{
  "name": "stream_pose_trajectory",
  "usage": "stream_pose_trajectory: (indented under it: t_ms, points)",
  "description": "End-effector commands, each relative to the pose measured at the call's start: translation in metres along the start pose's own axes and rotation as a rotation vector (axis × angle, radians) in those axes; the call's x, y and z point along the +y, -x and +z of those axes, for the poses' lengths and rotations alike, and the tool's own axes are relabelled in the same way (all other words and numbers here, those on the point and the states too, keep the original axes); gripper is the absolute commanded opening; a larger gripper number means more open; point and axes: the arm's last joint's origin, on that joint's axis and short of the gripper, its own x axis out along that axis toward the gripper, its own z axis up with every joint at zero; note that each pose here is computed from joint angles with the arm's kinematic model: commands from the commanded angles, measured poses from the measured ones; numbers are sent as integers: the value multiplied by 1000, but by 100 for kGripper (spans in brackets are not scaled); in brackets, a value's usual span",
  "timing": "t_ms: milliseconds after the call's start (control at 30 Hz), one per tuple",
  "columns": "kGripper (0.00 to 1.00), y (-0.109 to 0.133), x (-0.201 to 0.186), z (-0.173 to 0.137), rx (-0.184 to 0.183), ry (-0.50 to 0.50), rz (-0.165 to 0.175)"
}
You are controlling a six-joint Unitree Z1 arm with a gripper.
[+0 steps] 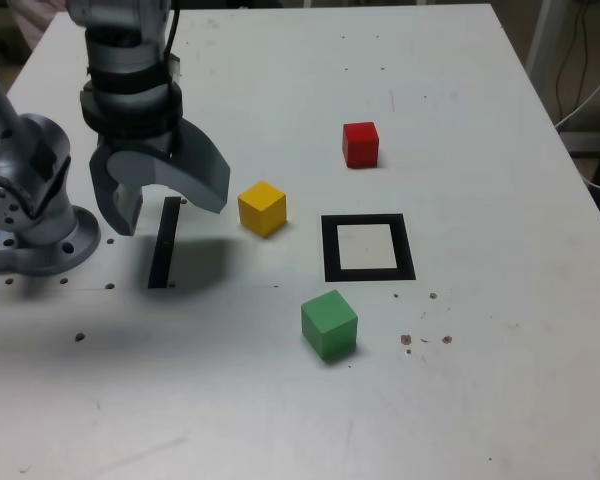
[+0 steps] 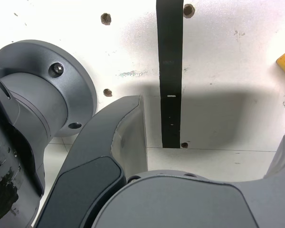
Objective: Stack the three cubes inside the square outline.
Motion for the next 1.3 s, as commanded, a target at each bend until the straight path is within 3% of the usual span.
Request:
stream_pose_trajectory:
  t_ms: [0,200,367,500,600,733,1033,1267]
  points:
    - [100,2,0,0,-17,3,0]
    - [100,7,1,2,-64,4,10]
    - [100,8,1,4,-71,4,18]
    - [100,16,0,9,-45,3,1]
    - [100,25,0,18,-9,3,11]
    - [100,40,3,37,9,-5,33]
    - [100,76,37,106,-40,-26,55]
    - [100,81,91,146,-8,40,27]
